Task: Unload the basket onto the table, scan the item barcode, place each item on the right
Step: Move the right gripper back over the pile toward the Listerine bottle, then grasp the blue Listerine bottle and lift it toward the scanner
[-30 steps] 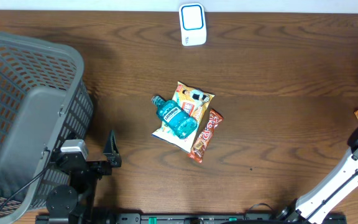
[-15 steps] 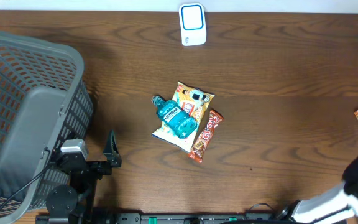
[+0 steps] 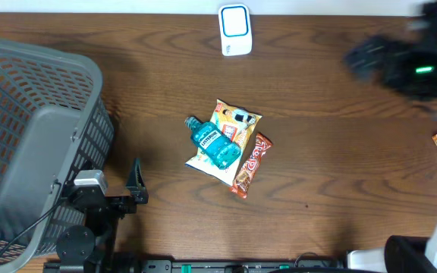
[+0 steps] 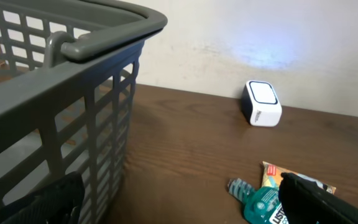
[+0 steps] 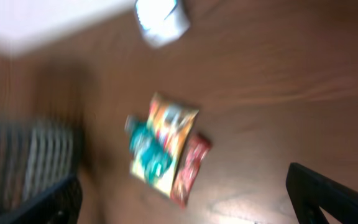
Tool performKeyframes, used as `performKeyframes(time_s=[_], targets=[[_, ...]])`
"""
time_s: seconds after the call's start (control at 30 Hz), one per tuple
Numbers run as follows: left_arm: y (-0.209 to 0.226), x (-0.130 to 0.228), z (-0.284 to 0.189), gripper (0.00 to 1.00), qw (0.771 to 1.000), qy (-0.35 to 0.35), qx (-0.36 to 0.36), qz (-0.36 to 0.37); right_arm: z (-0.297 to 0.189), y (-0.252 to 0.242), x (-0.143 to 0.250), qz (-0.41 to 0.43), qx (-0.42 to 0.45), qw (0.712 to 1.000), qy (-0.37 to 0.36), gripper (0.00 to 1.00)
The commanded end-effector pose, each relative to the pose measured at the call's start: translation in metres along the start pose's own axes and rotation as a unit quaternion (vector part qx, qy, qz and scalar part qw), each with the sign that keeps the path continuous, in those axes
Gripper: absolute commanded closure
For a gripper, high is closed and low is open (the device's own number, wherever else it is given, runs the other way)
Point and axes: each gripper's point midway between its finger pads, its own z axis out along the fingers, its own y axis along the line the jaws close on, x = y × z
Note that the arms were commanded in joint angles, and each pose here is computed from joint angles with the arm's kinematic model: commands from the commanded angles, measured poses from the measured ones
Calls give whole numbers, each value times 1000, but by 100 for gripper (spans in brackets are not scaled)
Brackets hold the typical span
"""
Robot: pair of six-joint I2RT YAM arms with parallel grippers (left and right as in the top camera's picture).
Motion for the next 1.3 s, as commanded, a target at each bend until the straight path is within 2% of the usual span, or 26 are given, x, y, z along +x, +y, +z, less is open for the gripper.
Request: performKeyframes(time_s=[0.0,0.2,0.53,0.8,1.03,1.13,1.27], targets=[[0,-5,-2,0,1000,-8,-1,-2,39,50,42,-148,-56,984,85,1],[0,-5,-2,0,1000,-8,-1,-2,119,99,94,-241,-91,954,155,1],[1,-1,-2,0,1000,1,-2,-2,238,127,130,-290,-119,935,164,1],[11,62,-11,0,991,128,-24,-4,310,127,156,-293,-115,929,193,1],[23,134,-44,0,957,286,-52,-7,343,141,179,-308,-126,922,198,1],[24,138,-46,0,954,296,-54,-7,353,143,182,-325,-106,922,185,1],[24,138,-46,0,954,295,-54,-7,371,119,181,-348,-21,922,171,1]])
